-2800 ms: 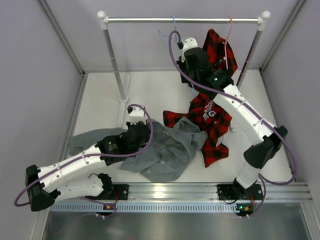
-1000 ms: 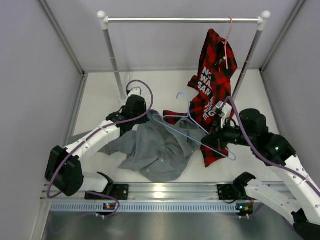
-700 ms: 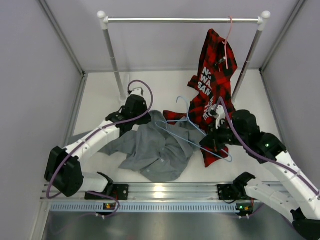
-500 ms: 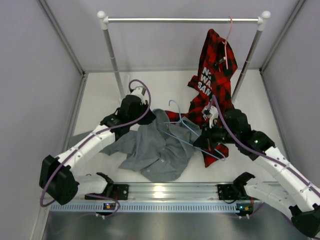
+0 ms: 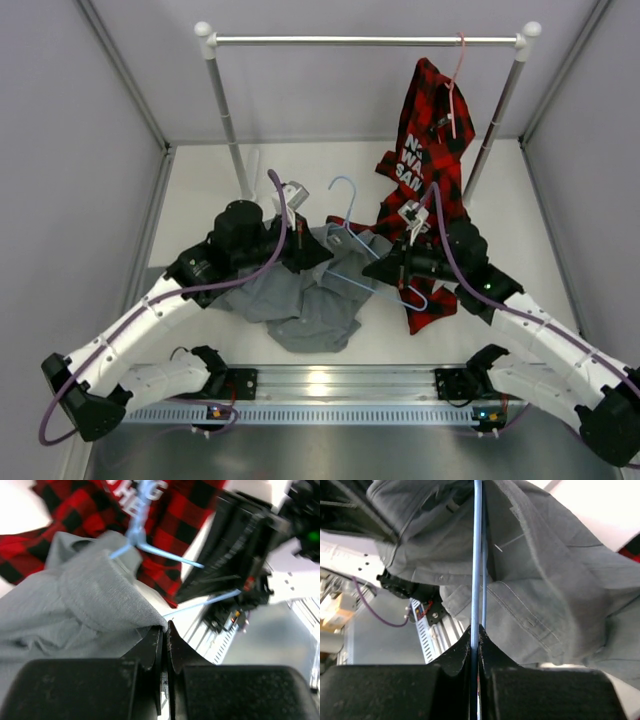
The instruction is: Place the shirt on the hanger
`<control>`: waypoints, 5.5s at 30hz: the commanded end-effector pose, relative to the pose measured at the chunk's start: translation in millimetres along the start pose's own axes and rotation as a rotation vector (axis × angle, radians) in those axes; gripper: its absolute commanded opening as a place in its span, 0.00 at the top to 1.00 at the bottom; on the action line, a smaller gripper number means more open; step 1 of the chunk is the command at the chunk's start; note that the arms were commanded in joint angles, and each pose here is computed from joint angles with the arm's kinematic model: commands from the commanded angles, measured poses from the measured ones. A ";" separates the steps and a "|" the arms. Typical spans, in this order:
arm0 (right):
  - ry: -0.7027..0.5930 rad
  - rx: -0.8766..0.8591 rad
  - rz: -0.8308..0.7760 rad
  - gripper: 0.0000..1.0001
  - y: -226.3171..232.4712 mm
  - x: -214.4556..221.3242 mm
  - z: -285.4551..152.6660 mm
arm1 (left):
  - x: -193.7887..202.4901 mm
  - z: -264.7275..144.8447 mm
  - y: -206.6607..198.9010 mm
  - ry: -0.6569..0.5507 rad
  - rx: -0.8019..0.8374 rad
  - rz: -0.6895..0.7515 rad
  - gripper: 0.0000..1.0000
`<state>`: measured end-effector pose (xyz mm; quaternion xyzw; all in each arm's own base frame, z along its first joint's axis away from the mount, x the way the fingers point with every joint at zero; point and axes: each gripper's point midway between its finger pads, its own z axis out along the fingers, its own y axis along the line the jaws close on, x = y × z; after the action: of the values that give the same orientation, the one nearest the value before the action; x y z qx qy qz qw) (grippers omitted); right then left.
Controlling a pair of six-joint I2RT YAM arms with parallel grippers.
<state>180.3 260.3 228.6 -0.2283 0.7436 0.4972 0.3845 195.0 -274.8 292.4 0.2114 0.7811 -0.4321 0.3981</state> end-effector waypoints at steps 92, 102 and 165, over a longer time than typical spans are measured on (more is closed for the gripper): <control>-0.623 -0.377 -0.190 1.00 85.7 -79.0 2.8 | -155.4 -77.0 -25.2 -0.535 -0.278 0.809 0.02; -0.570 -0.356 -0.200 1.00 83.6 -70.3 1.3 | -125.7 -32.4 0.4 -0.132 0.185 0.943 0.16; -0.469 -0.365 -0.316 1.00 94.6 -84.7 16.1 | -48.5 -21.9 -32.7 0.043 0.673 0.868 1.00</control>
<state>165.1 314.5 296.4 -0.2765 0.5482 0.6047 0.5074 206.9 -272.1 343.1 0.6294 0.4815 -0.4346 0.4279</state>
